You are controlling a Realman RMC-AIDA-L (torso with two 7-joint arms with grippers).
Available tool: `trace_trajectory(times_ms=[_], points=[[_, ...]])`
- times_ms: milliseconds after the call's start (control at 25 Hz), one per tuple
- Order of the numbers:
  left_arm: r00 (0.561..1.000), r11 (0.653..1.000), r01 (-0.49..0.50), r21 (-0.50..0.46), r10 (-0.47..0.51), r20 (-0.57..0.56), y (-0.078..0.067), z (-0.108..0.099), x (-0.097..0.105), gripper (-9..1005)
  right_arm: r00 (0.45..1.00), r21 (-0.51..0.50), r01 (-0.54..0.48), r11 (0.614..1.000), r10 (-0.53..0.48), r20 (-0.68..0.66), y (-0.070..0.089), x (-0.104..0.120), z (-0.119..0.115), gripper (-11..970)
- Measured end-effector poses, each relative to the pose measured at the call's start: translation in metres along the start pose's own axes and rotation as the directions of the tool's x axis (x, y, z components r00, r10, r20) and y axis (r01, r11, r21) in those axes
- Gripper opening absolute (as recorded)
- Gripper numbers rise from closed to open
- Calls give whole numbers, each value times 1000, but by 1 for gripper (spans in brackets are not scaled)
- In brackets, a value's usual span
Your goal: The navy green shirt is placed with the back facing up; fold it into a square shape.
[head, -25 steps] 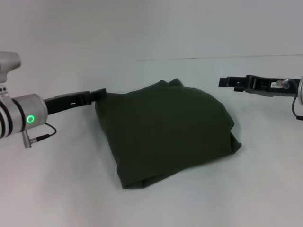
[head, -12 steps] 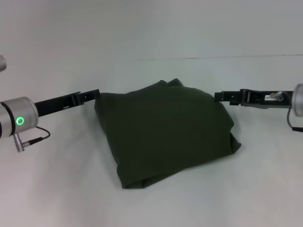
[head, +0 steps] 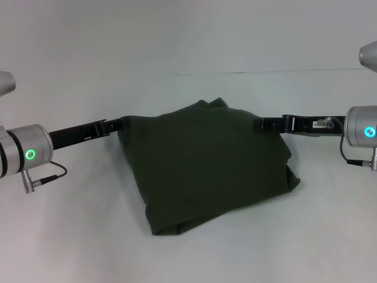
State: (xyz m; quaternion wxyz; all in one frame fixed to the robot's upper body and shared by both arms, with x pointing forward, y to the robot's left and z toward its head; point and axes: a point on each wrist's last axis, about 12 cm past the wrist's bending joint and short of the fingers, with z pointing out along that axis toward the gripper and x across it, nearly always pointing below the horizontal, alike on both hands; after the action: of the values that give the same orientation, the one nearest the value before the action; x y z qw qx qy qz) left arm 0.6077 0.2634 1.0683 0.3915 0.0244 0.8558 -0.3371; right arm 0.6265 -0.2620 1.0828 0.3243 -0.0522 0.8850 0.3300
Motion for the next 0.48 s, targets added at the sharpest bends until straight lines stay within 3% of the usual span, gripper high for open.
trace_trajectory(times_ms=[360,480], points=[[1000,1000,-2,-5,2,0,0,1,0,592,1000,12,-2,1000,1,20,3,1,7,709],[1000,1000,-1,-7,1,0,0,1,1,592,1000,13,-7,1000,7,25,3,2,7,529]])
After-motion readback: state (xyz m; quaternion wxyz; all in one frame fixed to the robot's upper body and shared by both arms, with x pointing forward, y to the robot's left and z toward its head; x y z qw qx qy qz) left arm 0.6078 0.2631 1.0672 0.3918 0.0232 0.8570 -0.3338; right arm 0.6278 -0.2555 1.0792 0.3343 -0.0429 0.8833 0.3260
